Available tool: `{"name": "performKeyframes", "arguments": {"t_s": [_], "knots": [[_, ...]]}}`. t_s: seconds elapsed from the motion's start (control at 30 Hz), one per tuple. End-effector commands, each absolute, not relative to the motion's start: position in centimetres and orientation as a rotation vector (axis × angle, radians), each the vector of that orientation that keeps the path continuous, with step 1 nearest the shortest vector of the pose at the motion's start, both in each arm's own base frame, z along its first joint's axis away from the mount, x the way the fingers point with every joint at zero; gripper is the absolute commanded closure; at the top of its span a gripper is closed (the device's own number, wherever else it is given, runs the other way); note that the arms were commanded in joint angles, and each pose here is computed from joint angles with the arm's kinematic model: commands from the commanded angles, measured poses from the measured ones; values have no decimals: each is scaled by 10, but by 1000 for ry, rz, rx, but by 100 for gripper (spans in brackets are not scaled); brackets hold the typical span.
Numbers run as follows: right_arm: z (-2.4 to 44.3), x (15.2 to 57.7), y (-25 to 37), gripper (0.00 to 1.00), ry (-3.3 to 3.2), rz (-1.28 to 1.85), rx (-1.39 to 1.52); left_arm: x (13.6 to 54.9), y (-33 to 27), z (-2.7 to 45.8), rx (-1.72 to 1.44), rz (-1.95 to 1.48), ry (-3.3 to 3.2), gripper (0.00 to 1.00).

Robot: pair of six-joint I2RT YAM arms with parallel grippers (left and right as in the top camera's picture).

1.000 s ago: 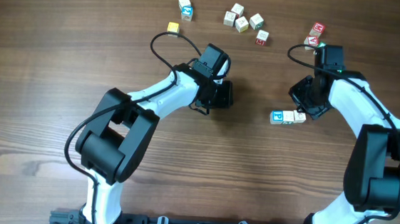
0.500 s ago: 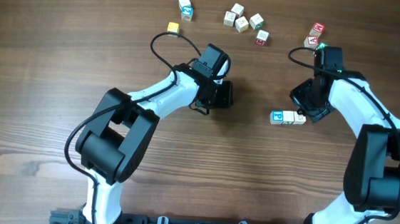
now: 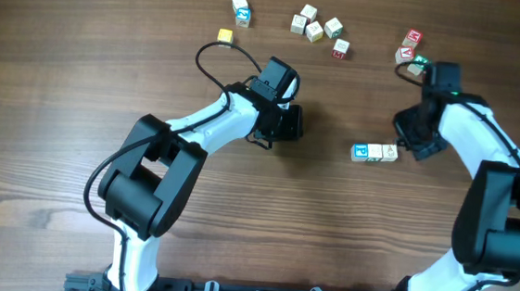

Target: Form a horizontal line

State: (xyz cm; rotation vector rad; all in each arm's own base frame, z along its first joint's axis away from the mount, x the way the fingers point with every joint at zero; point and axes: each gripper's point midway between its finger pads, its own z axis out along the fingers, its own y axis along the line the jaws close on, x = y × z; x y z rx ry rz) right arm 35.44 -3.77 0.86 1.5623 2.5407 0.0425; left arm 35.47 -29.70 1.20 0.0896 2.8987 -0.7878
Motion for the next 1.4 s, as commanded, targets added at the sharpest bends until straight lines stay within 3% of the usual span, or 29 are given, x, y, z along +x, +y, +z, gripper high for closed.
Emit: {"name": "performKeyframes", "arguments": {"t_s": [0.0, 0.1, 0.4, 0.77, 1.37], "knots": [[0, 331, -57, 96, 2583, -28, 1658, 355, -298, 12, 85, -823, 2902, 96], [0, 324, -48, 96, 2739, 40, 1506, 346, -315, 22, 135, -988, 2895, 96], [0, 321, -38, 96, 2831, 111, 1400, 330, -345, 13, 176, -1005, 2897, 96], [0, 321, -36, 96, 2837, 130, 1395, 319, -386, 16, 256, -1091, 2820, 96], [2, 325, -24, 96, 2842, 248, 1397, 318, -404, 22, 313, -1098, 2746, 94]]}}
